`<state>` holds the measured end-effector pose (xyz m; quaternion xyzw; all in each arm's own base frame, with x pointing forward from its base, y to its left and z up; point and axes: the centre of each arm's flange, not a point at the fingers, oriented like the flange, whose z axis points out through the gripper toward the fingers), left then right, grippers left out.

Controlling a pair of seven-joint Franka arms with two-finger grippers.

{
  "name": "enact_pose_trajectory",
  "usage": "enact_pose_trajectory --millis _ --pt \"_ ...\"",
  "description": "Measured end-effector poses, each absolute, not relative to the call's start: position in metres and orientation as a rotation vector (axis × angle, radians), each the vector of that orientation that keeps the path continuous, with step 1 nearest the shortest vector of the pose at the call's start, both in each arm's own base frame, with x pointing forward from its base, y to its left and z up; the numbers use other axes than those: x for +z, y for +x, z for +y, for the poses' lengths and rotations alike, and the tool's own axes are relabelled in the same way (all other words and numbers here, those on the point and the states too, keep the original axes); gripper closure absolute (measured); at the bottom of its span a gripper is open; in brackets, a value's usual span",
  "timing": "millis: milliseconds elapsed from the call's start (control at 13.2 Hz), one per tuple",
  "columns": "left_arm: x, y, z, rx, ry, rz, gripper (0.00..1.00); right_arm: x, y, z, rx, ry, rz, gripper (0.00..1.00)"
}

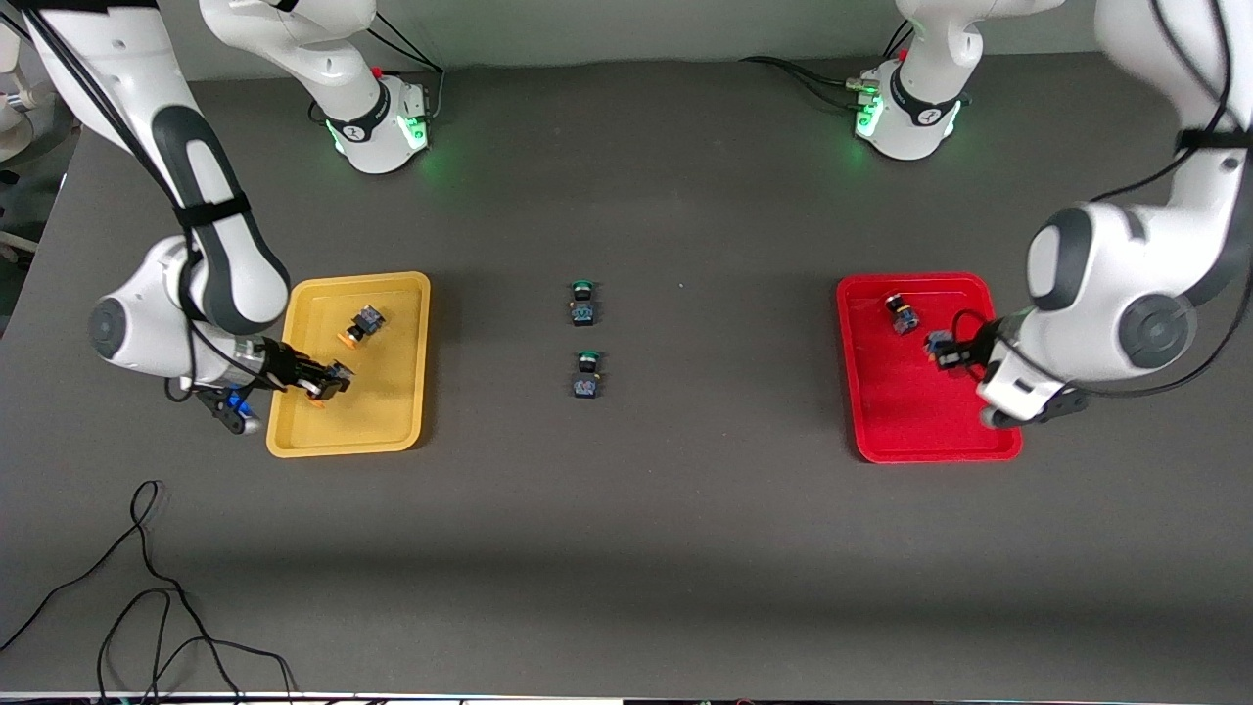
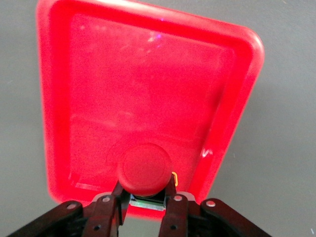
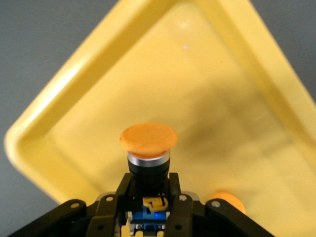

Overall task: Place red and yellow buttons in trays
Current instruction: 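Place the yellow button in the yellow tray while the left gripper places red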

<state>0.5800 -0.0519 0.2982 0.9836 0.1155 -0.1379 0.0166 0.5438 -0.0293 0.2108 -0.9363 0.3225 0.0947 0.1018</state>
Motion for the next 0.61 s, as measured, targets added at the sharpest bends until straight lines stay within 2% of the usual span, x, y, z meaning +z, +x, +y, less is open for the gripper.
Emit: enact_pose_trajectory --millis 303,455,606 --pt "0.248 0.588 -0.05 -0.413 3.072 0.345 0.66 0.19 0.546 -0.027 0.267 -2.774 0.97 0.67" --pt "0.247 0.589 -0.05 -0.421 3.073 0.343 0.47 0.191 0.548 -0.027 0.26 -2.773 0.969 0.67" --pt "0.274 0.59 -0.05 -0.437 3.077 0.339 0.23 0.195 0.552 -0.027 0.245 -2.771 0.966 0.64"
